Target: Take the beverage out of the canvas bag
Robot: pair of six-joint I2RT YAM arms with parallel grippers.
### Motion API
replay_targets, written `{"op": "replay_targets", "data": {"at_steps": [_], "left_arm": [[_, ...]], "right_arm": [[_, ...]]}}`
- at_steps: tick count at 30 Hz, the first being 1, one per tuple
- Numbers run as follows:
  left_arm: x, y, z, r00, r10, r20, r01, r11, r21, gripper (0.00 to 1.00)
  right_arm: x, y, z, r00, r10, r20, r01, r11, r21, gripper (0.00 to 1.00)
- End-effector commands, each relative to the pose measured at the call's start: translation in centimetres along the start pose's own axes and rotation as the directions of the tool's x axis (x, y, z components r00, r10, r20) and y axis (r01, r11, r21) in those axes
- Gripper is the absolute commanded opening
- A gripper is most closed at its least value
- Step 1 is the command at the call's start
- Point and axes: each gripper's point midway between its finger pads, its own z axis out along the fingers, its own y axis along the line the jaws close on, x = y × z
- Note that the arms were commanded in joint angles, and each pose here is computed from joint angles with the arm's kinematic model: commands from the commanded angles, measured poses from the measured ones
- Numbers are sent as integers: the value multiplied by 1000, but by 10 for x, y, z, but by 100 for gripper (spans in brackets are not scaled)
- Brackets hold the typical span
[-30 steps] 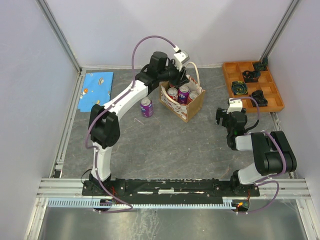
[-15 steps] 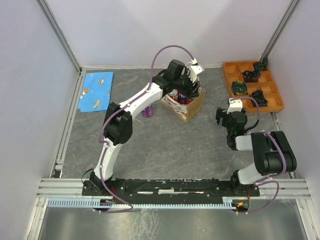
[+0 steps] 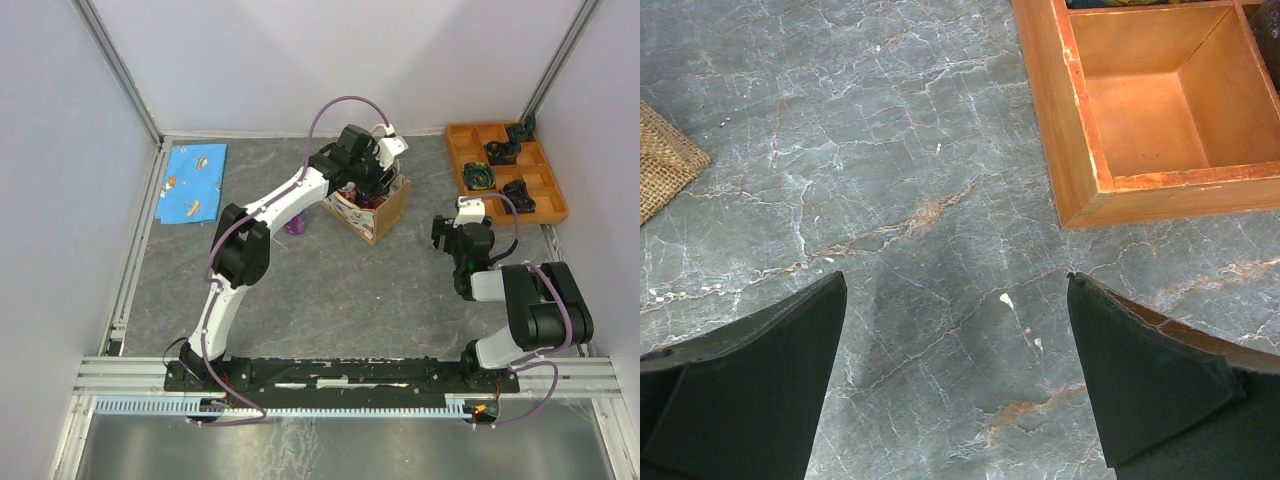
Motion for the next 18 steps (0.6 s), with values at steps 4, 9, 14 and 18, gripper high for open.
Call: {"op": "replay_targets", "data": {"at_steps": [4,9,14,18], "left_arm": [[-35,20,-11,989,133,56,-128,988,-85,66],[-27,12,-6,989,142,44,-141,989,-36,67],[-30,5,-4,987,150,59,-150,989,-4,69],[-27,1,-1,986,156,51,-156,988,4,87]], "right_arm": [[-23,0,6,998,10,64,-10,1000,3,99],[-22,0,6,998,10,63,-10,1000,3,99],[-22,0,6,998,9,63,-9,1000,5,99],[-22,0,6,998,11,64,-11,1000,4,99]]}}
